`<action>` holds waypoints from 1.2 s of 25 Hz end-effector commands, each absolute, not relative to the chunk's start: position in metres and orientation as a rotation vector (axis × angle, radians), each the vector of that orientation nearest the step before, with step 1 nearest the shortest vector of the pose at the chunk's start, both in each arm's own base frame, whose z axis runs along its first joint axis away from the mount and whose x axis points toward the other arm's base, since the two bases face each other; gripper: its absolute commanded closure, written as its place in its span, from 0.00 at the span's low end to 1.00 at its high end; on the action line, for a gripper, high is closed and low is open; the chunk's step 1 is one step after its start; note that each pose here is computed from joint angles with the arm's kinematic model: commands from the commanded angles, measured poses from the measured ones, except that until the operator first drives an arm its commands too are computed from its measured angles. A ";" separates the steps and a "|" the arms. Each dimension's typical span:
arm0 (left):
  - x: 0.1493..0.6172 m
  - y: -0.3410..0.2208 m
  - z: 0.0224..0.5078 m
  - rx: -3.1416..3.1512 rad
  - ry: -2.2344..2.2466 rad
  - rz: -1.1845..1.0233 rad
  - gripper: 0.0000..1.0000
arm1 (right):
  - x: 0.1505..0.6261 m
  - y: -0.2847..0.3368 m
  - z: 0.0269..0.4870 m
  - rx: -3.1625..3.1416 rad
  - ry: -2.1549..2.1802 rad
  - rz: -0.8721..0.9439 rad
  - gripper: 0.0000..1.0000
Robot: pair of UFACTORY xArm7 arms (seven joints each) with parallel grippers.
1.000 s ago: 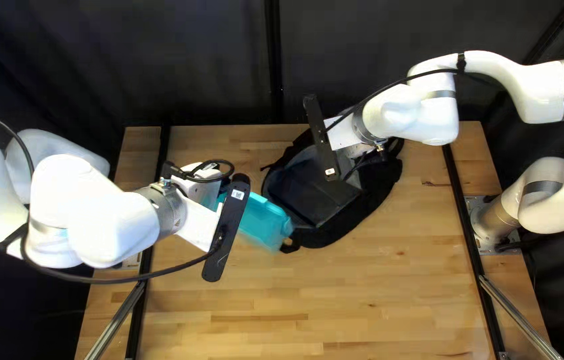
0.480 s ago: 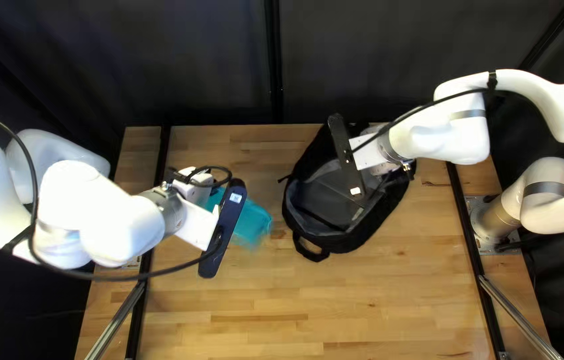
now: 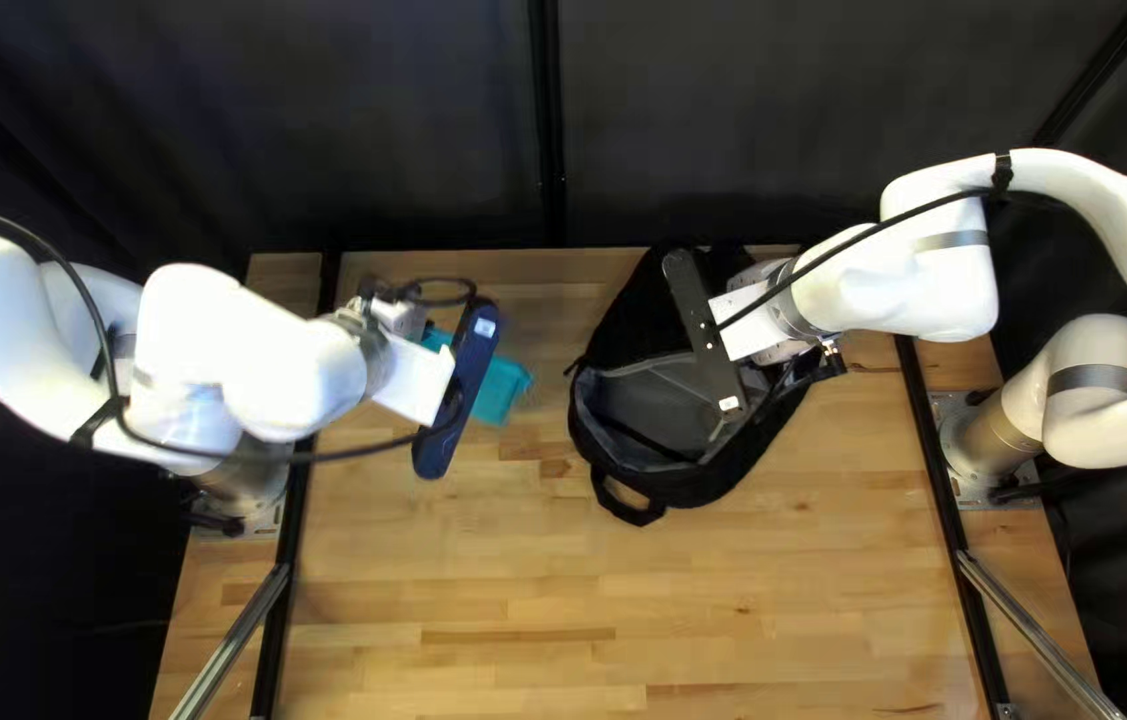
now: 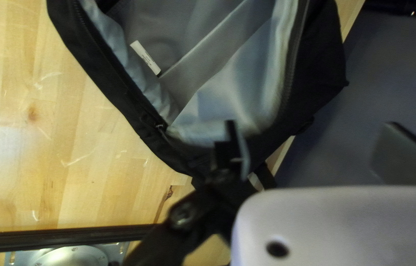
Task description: Remove a lunch box from a kids backpack
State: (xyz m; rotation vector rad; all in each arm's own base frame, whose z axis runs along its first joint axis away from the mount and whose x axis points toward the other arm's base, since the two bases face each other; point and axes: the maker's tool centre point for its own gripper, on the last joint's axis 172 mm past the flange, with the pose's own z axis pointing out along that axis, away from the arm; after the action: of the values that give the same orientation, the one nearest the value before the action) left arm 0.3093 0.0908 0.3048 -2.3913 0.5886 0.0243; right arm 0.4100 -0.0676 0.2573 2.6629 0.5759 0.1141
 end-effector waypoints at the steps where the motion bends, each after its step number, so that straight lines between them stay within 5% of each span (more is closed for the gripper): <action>1: 0.306 0.135 0.304 -2.384 0.557 0.019 1.00 | 0.410 -0.063 0.258 2.653 0.601 0.116 0.00; 6: 0.301 0.183 0.298 -2.317 0.506 0.019 1.00 | 0.411 -0.063 0.257 2.649 0.612 0.118 0.00; 10: 0.308 0.169 0.243 -2.313 0.505 0.013 1.00 | 0.411 -0.061 0.257 2.642 0.625 0.123 0.00; 22: 0.306 0.009 0.135 -2.370 0.509 -0.010 1.00 | 0.407 -0.055 0.257 2.635 0.623 0.126 0.00; 30: 0.305 -0.019 0.105 -2.438 0.519 0.019 1.00 | 0.403 -0.052 0.259 2.627 0.619 0.127 0.00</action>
State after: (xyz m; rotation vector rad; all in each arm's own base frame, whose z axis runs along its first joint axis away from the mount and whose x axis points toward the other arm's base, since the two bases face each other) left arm 0.3086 -0.0153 0.1116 -2.4176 0.5190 0.0054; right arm 0.4054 -0.0528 0.2593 2.6277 0.6221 0.1270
